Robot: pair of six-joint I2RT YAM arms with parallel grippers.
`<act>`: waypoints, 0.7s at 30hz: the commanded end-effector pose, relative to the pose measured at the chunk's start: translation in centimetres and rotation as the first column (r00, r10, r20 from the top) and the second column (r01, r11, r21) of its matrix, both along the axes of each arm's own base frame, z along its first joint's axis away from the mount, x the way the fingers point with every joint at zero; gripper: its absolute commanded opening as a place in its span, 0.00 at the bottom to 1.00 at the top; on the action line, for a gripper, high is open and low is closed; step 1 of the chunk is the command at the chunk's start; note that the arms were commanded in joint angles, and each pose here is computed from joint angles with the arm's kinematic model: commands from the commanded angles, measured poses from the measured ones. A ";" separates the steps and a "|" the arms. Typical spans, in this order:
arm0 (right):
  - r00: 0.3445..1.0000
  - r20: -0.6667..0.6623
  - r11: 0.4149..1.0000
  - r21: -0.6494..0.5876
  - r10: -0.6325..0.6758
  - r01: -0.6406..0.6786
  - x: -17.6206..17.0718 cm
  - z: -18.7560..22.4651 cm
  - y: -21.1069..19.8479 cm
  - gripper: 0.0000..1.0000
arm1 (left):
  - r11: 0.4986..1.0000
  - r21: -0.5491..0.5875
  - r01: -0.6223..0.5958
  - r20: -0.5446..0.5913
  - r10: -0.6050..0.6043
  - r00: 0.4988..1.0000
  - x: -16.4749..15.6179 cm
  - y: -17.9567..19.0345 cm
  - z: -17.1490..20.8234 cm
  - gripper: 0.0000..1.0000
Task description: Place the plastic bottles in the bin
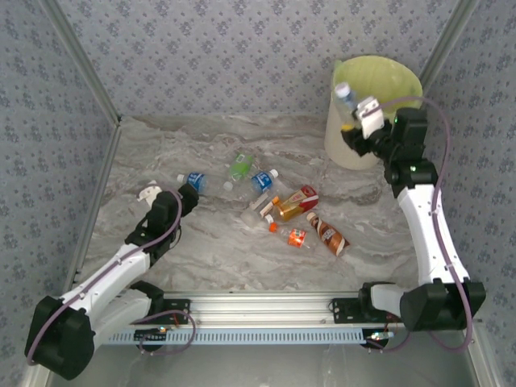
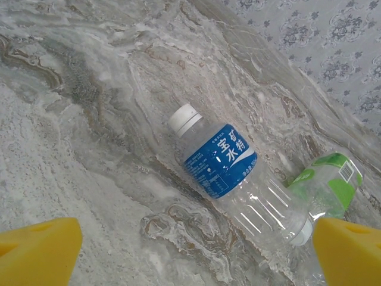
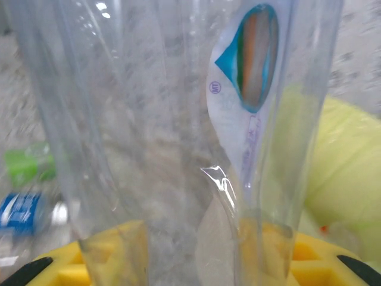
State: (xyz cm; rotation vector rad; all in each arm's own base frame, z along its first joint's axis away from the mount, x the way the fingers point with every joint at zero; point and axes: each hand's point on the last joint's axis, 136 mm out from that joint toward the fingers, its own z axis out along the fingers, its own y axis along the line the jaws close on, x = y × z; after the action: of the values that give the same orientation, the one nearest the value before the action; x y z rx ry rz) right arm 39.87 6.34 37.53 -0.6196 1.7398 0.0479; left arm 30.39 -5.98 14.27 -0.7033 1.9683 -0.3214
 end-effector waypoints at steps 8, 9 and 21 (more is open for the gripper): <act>0.889 -0.115 0.817 0.356 -0.442 0.452 7.6 4.7 -8.2 0.44 | 1.000 -0.029 -0.002 -0.004 0.002 1.000 0.2 -0.2 0.7 1.00; 0.883 -0.111 0.804 0.375 -0.455 0.461 8.0 5.0 -8.7 0.45 | 1.000 -0.029 -0.004 -0.007 0.004 1.000 0.2 -0.1 0.6 1.00; 0.719 -0.205 0.691 0.200 -0.664 0.695 15.0 0.8 -15.4 0.47 | 1.000 -0.022 0.000 -0.049 -0.001 0.999 -0.6 0.0 -0.1 1.00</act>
State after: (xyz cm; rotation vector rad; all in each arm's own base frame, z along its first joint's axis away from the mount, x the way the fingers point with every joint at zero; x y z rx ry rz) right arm 54.83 -7.77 38.82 0.2365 1.8963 -0.1257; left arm 29.63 -5.89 12.71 -0.7162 2.0375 -0.2998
